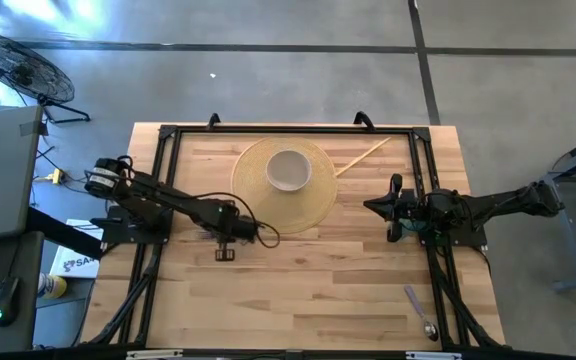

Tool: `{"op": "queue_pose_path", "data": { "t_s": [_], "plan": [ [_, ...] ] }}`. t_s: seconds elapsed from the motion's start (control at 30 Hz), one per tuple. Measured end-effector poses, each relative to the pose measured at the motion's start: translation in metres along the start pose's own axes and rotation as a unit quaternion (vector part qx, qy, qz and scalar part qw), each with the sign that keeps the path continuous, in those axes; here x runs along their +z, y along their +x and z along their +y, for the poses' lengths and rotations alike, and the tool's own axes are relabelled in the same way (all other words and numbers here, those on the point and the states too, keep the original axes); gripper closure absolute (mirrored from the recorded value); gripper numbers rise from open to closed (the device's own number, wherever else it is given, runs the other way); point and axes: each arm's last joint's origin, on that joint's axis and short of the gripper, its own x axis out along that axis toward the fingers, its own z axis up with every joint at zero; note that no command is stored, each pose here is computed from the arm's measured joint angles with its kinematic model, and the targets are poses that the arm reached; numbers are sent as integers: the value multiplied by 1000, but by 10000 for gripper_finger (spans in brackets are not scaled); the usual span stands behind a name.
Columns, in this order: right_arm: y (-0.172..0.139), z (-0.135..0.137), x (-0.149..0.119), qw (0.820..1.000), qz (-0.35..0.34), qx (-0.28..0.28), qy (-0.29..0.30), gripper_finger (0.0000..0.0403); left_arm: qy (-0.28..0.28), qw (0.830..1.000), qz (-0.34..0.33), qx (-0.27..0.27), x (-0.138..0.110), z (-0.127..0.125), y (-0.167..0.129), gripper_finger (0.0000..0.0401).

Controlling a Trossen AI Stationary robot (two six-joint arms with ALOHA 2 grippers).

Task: Pick & Place Utensil
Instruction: Put the blue fork into the white bowl

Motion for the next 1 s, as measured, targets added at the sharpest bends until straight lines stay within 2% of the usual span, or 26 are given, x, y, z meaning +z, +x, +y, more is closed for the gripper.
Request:
{"op": "queue_pose_path", "data": {
  "t_s": [0.07, 0.17, 0.33, 0.57, 1.0],
  "plan": [
    [0, 0, 0, 1000, 0, 0, 0, 391, 7, 1000, -21, -4, 5, -6, -4, 398],
    [0, 0, 0, 1000, 0, 0, 0, 391, 16, 1000, -16, -3, 4, -13, -9, 398],
    [0, 0, 0, 1000, 0, 0, 0, 391, -8, 1000, 4, 5, 6, -21, -30, 398],
    [0, 0, 0, 1000, 0, 0, 0, 391, -7, 998, -55, 24, 21, -35, -58, 399],
    [0, 0, 0, 1000, 0, 0, 0, 391, -9, 996, -74, 55, 23, -34, -62, 399]
  ]
}}
